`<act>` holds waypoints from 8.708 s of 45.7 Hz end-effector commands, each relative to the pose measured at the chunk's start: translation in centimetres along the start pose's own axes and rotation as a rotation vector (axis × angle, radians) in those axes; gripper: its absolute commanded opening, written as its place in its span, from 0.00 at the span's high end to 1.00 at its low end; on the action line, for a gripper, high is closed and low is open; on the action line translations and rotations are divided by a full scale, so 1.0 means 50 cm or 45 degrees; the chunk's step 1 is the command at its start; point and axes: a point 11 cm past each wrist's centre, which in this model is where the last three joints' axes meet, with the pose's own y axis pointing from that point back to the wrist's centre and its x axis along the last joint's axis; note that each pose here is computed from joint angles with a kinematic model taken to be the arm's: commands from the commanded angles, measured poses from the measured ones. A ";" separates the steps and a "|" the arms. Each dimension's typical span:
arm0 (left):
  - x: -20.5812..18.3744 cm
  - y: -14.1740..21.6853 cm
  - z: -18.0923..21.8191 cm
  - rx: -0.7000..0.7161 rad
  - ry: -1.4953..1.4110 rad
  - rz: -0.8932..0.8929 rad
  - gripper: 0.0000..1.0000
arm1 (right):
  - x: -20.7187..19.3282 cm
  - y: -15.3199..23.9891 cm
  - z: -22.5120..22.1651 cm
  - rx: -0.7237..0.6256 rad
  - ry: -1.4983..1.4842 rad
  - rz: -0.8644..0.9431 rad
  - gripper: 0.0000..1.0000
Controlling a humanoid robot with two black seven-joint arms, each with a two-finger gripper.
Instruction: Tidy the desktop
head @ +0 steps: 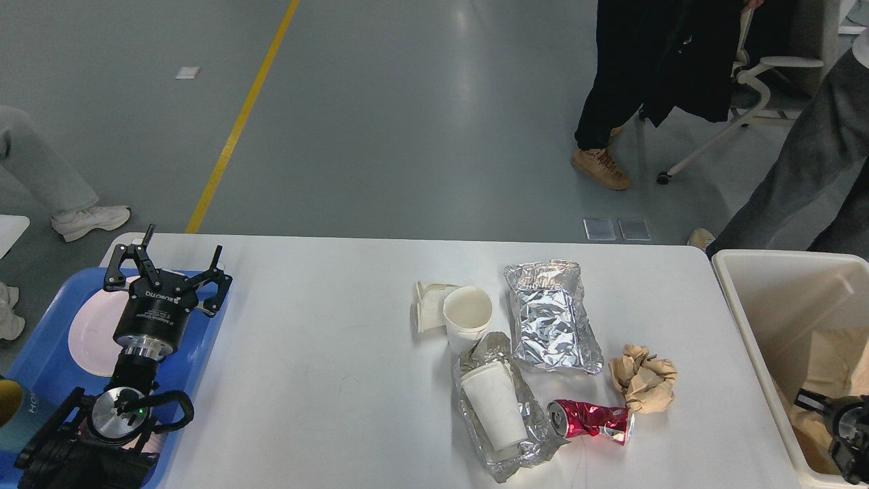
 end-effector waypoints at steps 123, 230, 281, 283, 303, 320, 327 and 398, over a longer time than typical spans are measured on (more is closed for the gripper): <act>0.000 0.001 0.000 0.000 0.000 -0.001 0.04 | 0.349 0.609 -0.401 0.396 0.668 -0.653 0.00; 0.000 0.001 0.000 0.000 0.000 -0.001 0.04 | 0.429 0.631 -0.455 0.405 0.715 -0.707 0.00; 0.000 0.001 -0.001 0.002 0.000 -0.001 0.04 | 0.301 0.449 -0.649 0.546 0.745 -0.592 0.01; -0.001 0.000 0.000 0.002 0.000 -0.003 0.04 | 0.271 0.408 -0.659 0.542 0.746 -0.542 0.01; -0.001 0.000 0.000 0.000 0.001 -0.005 0.04 | 0.121 0.272 -0.653 0.746 1.033 -0.409 0.05; -0.001 0.000 -0.001 0.000 0.002 -0.003 0.04 | 0.076 0.207 -0.627 0.668 1.034 -0.247 0.04; -0.001 0.000 -0.002 0.002 0.002 -0.003 0.04 | 0.064 0.206 -0.627 0.677 1.022 -0.252 0.04; -0.001 0.000 -0.001 0.000 0.002 -0.003 0.04 | 0.195 0.233 -0.576 0.478 0.489 -0.478 1.00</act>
